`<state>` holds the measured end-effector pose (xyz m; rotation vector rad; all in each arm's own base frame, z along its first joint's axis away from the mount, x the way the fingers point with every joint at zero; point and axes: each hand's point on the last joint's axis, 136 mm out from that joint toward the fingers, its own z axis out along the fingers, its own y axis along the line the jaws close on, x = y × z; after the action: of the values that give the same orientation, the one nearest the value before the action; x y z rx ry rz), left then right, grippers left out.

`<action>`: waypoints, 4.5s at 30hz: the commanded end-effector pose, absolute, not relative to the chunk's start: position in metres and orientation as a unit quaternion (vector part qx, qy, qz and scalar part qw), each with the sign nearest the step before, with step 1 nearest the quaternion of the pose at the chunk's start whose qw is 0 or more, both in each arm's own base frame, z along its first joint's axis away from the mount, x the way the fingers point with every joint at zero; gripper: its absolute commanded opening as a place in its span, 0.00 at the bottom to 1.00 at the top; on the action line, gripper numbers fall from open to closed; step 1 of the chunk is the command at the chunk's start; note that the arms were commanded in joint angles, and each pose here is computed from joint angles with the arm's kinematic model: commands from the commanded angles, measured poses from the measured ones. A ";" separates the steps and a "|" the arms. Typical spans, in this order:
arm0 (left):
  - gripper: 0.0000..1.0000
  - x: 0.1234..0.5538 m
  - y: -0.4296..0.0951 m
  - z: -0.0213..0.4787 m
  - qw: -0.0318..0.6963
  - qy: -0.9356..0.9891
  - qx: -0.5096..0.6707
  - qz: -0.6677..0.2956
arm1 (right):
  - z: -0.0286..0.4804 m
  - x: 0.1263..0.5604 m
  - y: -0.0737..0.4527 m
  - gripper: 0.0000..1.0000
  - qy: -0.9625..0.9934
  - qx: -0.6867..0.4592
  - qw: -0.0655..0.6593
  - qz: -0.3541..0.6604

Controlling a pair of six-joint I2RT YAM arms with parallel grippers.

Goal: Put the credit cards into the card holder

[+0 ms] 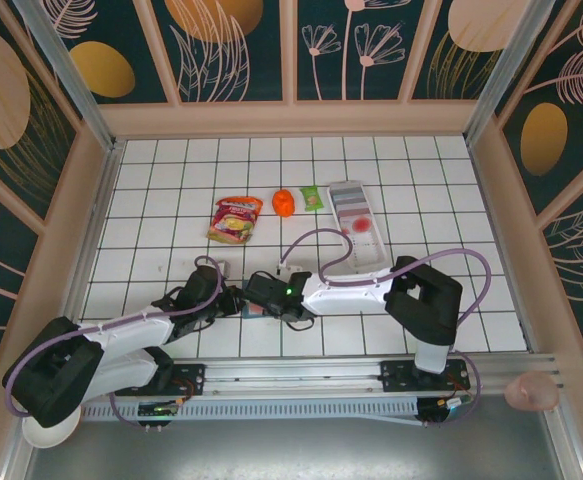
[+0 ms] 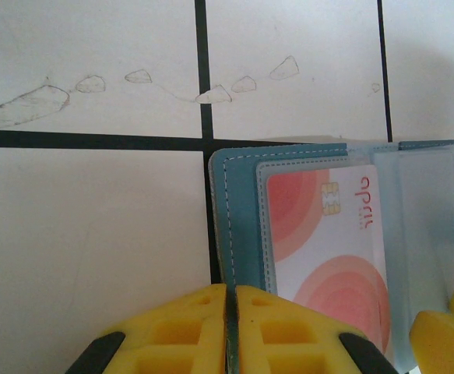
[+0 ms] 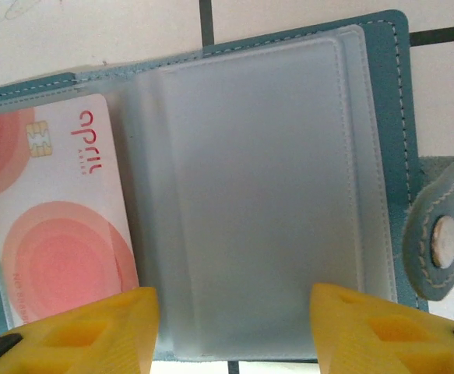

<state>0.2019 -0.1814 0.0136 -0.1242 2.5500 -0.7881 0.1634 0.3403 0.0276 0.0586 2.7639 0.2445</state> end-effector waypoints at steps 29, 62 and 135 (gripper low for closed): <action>0.12 0.193 -0.177 0.003 0.216 0.935 -0.047 -0.278 | 0.046 0.178 0.385 0.51 0.936 0.085 0.187 0.285; 0.09 0.194 -0.174 0.003 0.221 0.934 -0.054 -0.274 | 0.135 0.193 0.439 0.47 0.856 0.062 0.216 0.466; 0.07 0.195 -0.172 0.001 0.225 0.933 -0.066 -0.273 | 0.053 0.187 0.398 0.56 0.888 0.164 0.163 0.397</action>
<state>0.2032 -0.1792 0.0138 -0.1597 2.5339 -0.7907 0.1845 0.3946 0.0436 0.3819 2.5672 1.0494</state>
